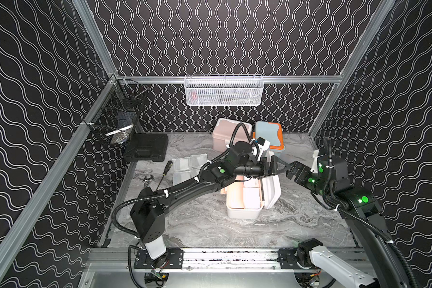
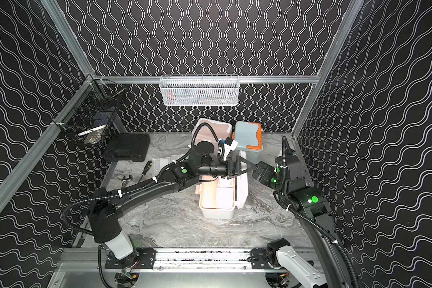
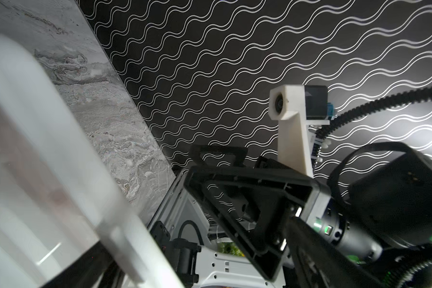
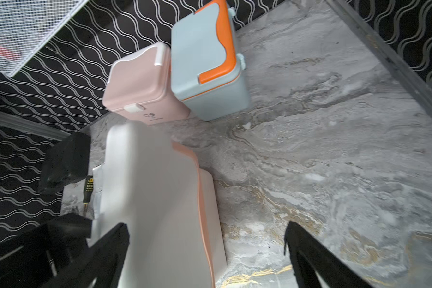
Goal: Open first aid kits and take out gauze
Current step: Open the lid of the first aid kit.
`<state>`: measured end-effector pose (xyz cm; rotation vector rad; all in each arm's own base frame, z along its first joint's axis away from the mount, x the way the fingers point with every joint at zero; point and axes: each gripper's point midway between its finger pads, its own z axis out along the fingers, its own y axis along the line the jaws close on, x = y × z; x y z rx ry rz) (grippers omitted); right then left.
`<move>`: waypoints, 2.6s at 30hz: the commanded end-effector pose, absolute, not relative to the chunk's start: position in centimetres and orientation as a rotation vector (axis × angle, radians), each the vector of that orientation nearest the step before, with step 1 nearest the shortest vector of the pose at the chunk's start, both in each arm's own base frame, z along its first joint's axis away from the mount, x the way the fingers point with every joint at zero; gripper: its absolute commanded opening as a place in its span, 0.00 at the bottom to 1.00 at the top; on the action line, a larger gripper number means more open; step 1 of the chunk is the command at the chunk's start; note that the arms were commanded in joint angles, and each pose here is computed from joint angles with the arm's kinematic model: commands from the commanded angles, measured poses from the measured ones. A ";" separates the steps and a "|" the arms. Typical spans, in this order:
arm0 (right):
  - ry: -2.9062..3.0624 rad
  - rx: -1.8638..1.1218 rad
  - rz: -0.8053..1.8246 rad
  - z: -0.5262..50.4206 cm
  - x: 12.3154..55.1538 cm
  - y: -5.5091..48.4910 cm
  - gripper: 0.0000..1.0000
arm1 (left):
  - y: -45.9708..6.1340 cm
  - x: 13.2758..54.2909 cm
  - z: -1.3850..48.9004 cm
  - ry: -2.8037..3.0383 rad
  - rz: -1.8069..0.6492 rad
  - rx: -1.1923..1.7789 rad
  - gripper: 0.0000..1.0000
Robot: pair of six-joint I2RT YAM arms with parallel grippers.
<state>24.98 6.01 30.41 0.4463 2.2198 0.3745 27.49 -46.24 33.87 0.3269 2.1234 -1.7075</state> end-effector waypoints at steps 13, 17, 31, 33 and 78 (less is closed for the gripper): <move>2.238 0.246 0.664 32.6 26.2 11.4 1.00 | -42.3 26.2 31.5 2.218 -1.407 0.464 0.99; 2.235 0.254 0.573 33.1 25.8 10.1 1.00 | -41.1 26.5 31.4 2.206 -1.375 0.428 0.99; 2.259 -0.152 0.856 36.4 24.5 19.0 0.92 | -34.4 27.8 24.4 2.285 -1.247 0.116 0.99; 2.288 -0.198 0.895 35.6 24.4 20.6 0.92 | -34.2 27.8 23.2 2.304 -1.244 0.097 0.99; 2.570 0.354 0.578 20.6 27.4 11.7 0.97 | -31.3 29.4 18.3 2.514 -0.738 0.188 0.96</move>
